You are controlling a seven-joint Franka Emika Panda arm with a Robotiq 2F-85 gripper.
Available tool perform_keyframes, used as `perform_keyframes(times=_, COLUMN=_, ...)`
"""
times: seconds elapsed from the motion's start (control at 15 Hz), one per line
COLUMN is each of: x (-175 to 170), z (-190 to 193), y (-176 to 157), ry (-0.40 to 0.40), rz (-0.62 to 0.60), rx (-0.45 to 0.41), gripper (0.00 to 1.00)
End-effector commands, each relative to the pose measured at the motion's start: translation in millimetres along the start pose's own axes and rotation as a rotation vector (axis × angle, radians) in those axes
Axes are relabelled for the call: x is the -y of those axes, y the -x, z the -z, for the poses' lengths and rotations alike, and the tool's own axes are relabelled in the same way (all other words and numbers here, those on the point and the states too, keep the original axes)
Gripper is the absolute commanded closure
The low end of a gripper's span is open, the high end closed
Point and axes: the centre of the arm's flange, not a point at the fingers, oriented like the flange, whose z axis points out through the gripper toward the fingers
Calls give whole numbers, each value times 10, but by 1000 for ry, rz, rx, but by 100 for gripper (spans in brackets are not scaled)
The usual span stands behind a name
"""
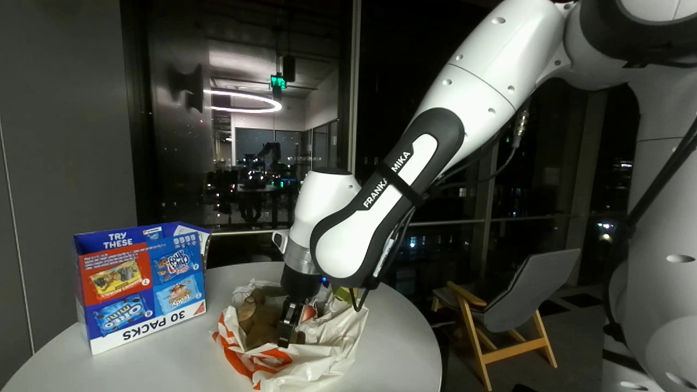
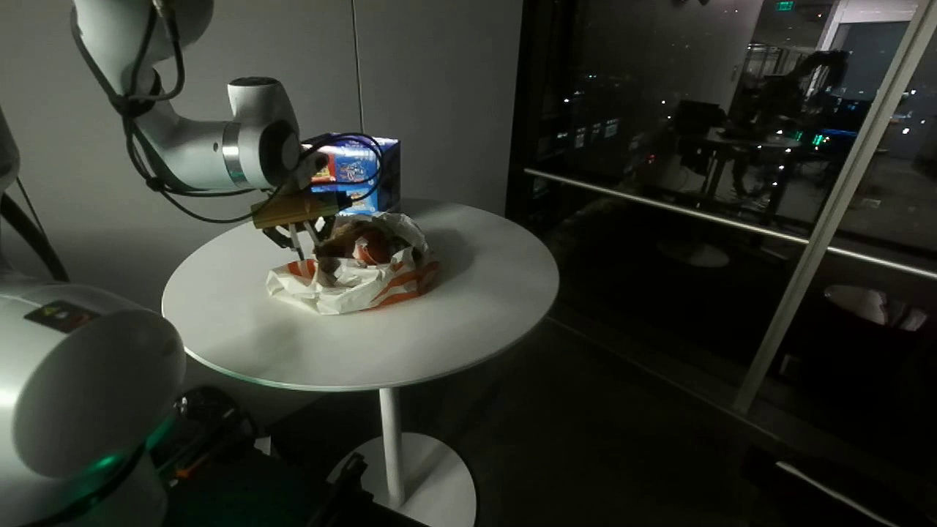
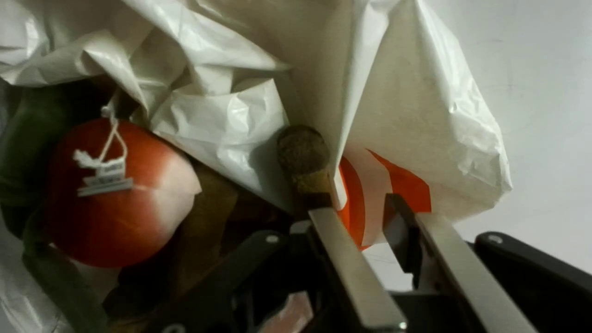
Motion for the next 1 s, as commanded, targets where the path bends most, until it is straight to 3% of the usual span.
perform_keyframes(times=0.0, x=-41, z=41, y=-10, ry=3, rz=23, rx=-24, gripper=94)
perform_keyframes(times=0.13, x=-60, z=25, y=8, ry=6, rz=29, rx=-18, gripper=89)
perform_keyframes(times=0.2, x=-67, z=20, y=11, ry=8, rz=24, rx=-18, gripper=66)
perform_keyframes(times=0.27, x=-64, z=17, y=15, ry=3, rz=25, rx=-15, gripper=66)
perform_keyframes(times=0.4, x=-54, z=15, y=15, ry=-1, rz=27, rx=-9, gripper=53)
perform_keyframes(times=0.8, x=-93, z=-60, y=-11, ry=65, rz=83, rx=9, gripper=6)
perform_keyframes(times=0.93, x=-141, z=-100, y=-5, ry=77, rz=93, rx=20, gripper=0)
